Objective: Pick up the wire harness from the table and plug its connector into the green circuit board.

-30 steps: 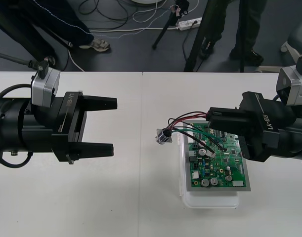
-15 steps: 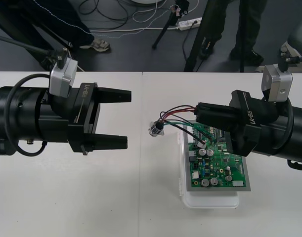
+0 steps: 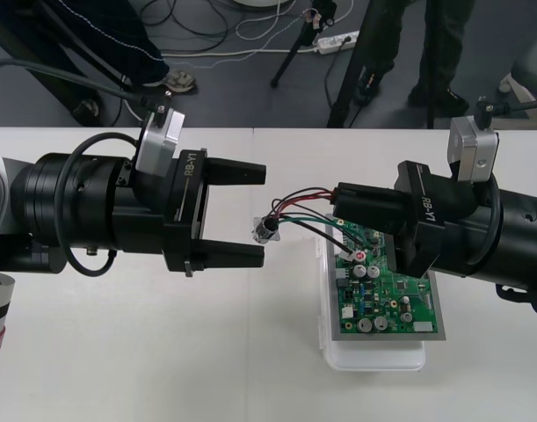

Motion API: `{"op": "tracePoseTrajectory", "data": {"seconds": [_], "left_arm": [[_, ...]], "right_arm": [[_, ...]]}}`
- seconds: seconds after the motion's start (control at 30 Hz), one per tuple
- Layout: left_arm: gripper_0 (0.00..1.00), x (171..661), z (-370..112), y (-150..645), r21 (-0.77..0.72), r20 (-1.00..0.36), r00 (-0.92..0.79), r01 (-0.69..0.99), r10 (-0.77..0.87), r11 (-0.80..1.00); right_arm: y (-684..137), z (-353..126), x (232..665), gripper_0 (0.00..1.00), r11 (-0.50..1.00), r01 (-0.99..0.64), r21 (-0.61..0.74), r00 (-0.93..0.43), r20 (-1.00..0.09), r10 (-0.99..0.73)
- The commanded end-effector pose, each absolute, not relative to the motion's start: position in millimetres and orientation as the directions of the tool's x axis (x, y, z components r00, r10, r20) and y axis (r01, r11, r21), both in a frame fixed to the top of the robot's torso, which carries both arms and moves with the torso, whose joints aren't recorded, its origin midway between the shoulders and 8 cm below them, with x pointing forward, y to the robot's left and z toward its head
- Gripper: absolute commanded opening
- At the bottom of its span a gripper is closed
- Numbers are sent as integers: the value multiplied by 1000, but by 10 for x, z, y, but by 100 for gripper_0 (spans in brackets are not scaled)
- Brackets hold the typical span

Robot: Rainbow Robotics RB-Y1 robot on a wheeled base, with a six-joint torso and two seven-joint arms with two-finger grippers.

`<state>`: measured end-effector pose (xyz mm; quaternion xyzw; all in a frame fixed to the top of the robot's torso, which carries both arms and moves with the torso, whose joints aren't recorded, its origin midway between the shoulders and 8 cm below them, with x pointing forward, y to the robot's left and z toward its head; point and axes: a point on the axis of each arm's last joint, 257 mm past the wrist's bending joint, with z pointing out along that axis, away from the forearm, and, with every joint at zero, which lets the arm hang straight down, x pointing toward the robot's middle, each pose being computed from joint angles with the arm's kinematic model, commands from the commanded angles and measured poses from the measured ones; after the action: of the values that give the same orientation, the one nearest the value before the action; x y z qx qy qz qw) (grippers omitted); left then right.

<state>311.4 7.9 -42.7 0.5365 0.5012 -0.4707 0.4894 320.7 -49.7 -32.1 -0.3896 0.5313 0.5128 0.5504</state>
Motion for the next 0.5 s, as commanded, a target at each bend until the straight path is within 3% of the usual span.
{"op": "tracePoseTrajectory", "data": {"seconds": [0.03,0.5], "left_arm": [[100,3164,-184,-165,-13,-1000,-13,1000,18,-27],[100,3125,-171,-329,-53,-999,-54,995,0,-90]], "right_arm": [[-306,-129,3029,0,116,-991,63,-40,-981,188],[-228,-180,2976,0,103,-993,61,-41,-982,185]]}}
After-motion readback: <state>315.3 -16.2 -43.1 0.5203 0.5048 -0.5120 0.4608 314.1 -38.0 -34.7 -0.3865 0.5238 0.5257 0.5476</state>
